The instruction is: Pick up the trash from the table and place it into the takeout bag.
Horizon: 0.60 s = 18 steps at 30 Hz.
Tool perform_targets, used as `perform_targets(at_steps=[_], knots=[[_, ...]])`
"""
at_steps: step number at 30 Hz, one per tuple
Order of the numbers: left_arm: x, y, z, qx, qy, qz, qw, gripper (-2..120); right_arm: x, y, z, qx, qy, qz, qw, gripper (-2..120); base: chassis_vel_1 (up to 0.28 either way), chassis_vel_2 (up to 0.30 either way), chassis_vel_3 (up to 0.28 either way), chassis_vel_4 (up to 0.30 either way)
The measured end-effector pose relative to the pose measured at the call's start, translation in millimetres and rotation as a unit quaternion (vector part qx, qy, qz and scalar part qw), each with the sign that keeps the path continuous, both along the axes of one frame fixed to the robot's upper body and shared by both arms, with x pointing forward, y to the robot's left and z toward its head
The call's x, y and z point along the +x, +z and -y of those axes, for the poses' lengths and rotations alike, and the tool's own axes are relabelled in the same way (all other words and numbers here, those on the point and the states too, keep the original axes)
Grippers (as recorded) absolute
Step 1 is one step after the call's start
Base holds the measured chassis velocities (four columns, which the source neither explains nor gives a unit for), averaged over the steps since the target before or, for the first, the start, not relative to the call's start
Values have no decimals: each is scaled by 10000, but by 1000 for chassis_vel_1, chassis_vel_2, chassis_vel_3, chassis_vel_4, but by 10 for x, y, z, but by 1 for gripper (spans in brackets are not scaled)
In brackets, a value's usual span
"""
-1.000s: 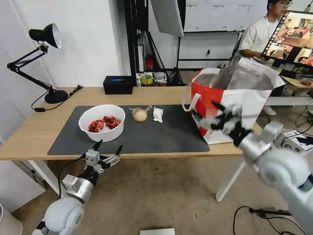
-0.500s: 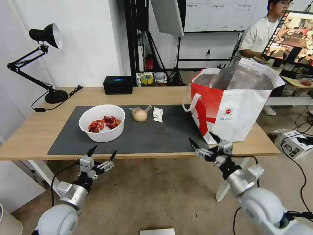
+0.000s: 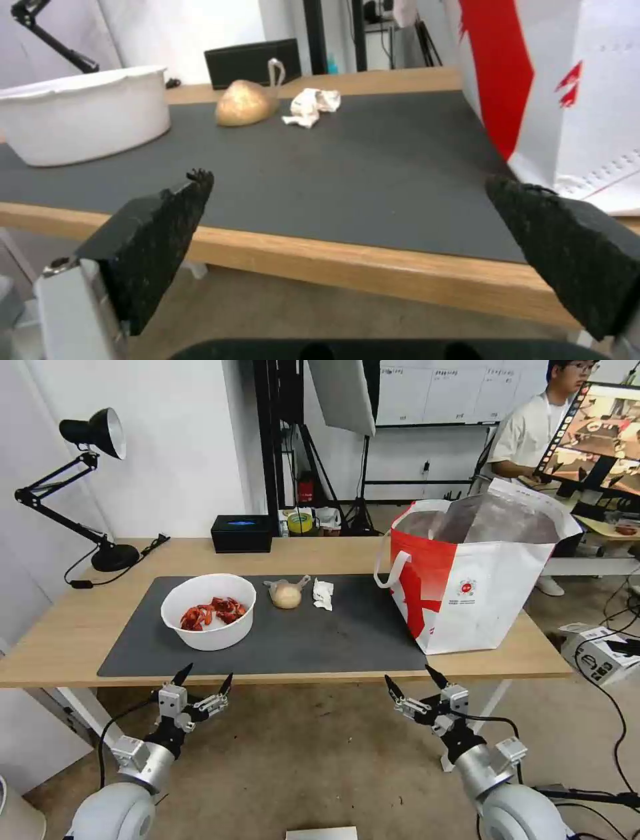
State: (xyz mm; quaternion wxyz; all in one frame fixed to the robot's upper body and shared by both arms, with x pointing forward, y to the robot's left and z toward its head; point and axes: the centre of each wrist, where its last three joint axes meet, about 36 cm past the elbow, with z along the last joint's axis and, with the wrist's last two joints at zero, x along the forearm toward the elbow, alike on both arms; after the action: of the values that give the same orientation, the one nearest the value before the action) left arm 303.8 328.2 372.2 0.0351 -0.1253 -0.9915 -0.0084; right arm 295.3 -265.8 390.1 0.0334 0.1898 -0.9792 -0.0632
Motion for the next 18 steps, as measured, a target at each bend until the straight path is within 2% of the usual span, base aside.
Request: perform_targets(at_steps=[18], knots=[[30, -50, -8, -14, 21, -4, 10000, 100, 126, -20, -154, -31, 146, -24, 9999, 100, 0, 0, 0, 0]])
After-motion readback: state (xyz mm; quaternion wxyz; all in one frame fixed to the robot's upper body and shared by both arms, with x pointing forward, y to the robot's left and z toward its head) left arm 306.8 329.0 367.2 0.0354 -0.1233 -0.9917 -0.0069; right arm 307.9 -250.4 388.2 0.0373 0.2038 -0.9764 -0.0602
